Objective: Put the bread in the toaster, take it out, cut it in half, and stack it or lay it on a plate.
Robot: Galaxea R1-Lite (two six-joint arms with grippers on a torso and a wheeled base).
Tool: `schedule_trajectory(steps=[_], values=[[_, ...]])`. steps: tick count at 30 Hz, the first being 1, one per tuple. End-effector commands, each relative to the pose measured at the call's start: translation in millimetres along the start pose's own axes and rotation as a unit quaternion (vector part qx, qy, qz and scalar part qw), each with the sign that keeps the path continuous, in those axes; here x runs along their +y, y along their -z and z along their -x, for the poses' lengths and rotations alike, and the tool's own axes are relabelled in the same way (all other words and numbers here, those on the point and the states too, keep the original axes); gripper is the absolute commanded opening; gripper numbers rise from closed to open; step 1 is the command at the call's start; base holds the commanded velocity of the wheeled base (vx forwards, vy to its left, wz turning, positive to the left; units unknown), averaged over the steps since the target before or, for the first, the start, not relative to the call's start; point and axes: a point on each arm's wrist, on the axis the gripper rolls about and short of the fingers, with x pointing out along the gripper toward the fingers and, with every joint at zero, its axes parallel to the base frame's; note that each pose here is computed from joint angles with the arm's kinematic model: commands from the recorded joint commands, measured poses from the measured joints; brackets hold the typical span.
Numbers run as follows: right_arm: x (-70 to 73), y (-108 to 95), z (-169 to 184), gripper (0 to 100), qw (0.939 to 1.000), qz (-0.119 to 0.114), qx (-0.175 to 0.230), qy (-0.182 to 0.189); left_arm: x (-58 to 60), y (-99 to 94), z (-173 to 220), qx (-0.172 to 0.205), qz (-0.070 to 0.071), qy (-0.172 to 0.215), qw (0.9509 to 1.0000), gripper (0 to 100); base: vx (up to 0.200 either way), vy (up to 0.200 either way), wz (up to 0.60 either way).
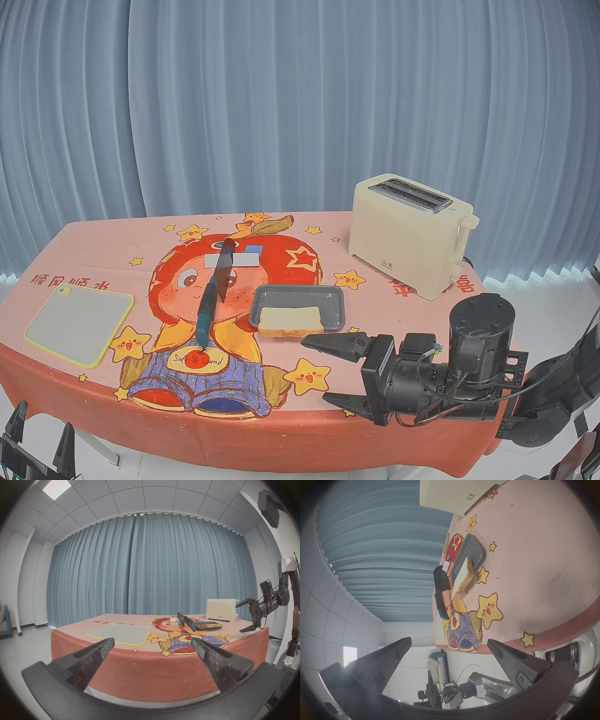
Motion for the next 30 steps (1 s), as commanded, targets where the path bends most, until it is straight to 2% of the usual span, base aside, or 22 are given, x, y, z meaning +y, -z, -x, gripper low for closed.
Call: schedule_trajectory(steps=[1,9,10,19,26,30], values=[[0.6,-2,-1,100,1.0,-0.001,-0.004,-0.002,0.0,4.8,-1,0.009,0.0,-0.001,1.0,100,0.0,0.0,0.0],[2.5,-11,-7,100,0.9999,-0.006,-0.013,-0.005,0.0,4.8,-1,0.009,0.0,-0.001,1.0,100,0.0,0.0,0.0],[4.3,-18,-14,100,0.9997,-0.009,-0.021,-0.008,0.0,4.8,-1,0.009,0.0,-0.001,1.0,100,0.0,0.0,0.0],[10.3,-36,-37,100,0.9983,-0.04,-0.036,-0.022,0.0,4.8,-1,0.009,0.0,-0.001,1.0,100,0.0,0.0,0.0],[7.8,-39,-48,100,0.9979,-0.051,-0.035,-0.019,0.0,4.8,-1,0.009,0.0,-0.001,1.0,100,0.0,0.0,0.0],[1.3,-45,-52,100,0.9977,-0.055,-0.037,-0.011,0.0,4.8,-1,0.009,0.0,-0.001,1.0,100,0.0,0.0,0.0]])
